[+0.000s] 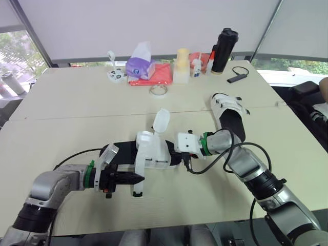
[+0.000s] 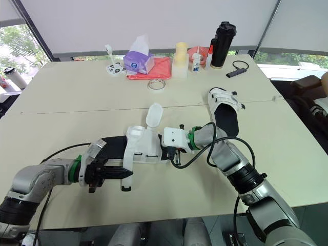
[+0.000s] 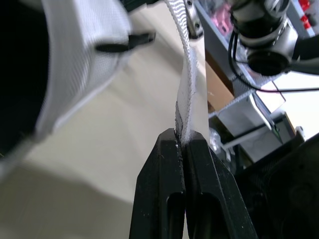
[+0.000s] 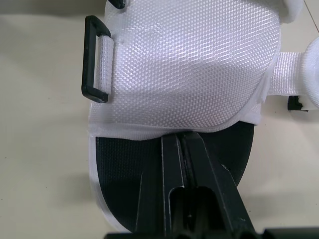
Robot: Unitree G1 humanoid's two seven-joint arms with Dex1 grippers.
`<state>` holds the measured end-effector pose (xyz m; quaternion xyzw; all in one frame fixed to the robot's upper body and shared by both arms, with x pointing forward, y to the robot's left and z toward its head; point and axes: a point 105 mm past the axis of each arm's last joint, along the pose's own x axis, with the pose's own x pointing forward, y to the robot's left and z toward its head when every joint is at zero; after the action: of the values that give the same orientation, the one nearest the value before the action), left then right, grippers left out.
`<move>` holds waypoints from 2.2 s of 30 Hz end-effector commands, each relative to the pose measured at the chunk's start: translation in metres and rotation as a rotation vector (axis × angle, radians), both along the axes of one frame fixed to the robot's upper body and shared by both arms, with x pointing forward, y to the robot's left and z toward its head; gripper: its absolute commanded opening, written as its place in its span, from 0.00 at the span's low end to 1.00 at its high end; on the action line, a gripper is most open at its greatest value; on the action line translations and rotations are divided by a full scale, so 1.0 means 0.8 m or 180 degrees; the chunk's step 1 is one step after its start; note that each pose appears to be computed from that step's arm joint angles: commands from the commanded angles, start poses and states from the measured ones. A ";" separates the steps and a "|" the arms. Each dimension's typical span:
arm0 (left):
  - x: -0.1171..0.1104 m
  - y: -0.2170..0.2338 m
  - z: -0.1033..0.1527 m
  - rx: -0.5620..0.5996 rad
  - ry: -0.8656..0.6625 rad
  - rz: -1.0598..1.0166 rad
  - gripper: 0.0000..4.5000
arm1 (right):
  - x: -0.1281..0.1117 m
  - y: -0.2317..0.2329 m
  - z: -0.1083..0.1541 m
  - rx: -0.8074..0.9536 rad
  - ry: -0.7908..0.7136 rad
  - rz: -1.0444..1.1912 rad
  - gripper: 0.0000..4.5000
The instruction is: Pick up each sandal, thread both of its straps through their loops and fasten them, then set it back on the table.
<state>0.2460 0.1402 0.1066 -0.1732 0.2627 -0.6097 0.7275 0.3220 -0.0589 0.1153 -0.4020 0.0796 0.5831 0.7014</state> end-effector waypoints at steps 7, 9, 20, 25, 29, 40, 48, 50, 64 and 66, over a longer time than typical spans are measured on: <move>0.066 -0.005 0.091 -0.0605 -0.0324 0.0202 0.01 | -0.002 -0.002 -0.018 -0.0136 0.0098 0.0017 0.00; 0.076 -0.008 0.095 -0.0560 -0.0372 0.0174 0.01 | -0.001 -0.002 -0.017 -0.0140 0.0089 0.0020 0.00; 0.091 -0.022 0.066 -0.0286 -0.0280 -0.0132 0.01 | -0.003 -0.003 -0.017 -0.0136 0.0088 0.0010 0.00; 0.090 -0.026 0.067 -0.0290 -0.0269 -0.0205 0.01 | -0.003 -0.004 -0.017 -0.0140 0.0088 -0.0004 0.00; 0.090 -0.026 0.067 -0.0292 -0.0267 -0.0220 0.01 | -0.003 -0.004 -0.017 -0.0143 0.0083 -0.0002 0.00; 0.088 -0.024 0.074 -0.0351 -0.0269 -0.0227 0.01 | -0.004 -0.001 -0.017 -0.0140 0.0078 0.0021 0.00; 0.089 -0.022 0.078 -0.0373 -0.0300 -0.0243 0.01 | -0.004 -0.003 -0.018 -0.0162 0.0076 0.0027 0.00; 0.092 -0.021 0.080 -0.0382 -0.0313 -0.0227 0.01 | -0.004 -0.003 -0.018 -0.0161 0.0074 0.0024 0.00; 0.089 -0.020 0.077 -0.0303 -0.0388 -0.0320 0.01 | -0.004 -0.002 -0.017 -0.0156 0.0077 0.0029 0.00; 0.088 -0.020 0.075 -0.0302 -0.0383 -0.0329 0.01 | -0.004 -0.002 -0.018 -0.0158 0.0077 0.0030 0.00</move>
<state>0.3182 0.1226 0.1589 -0.1736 0.2117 -0.6587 0.7008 0.3224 -0.0572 0.1144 -0.4080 0.0752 0.5850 0.6968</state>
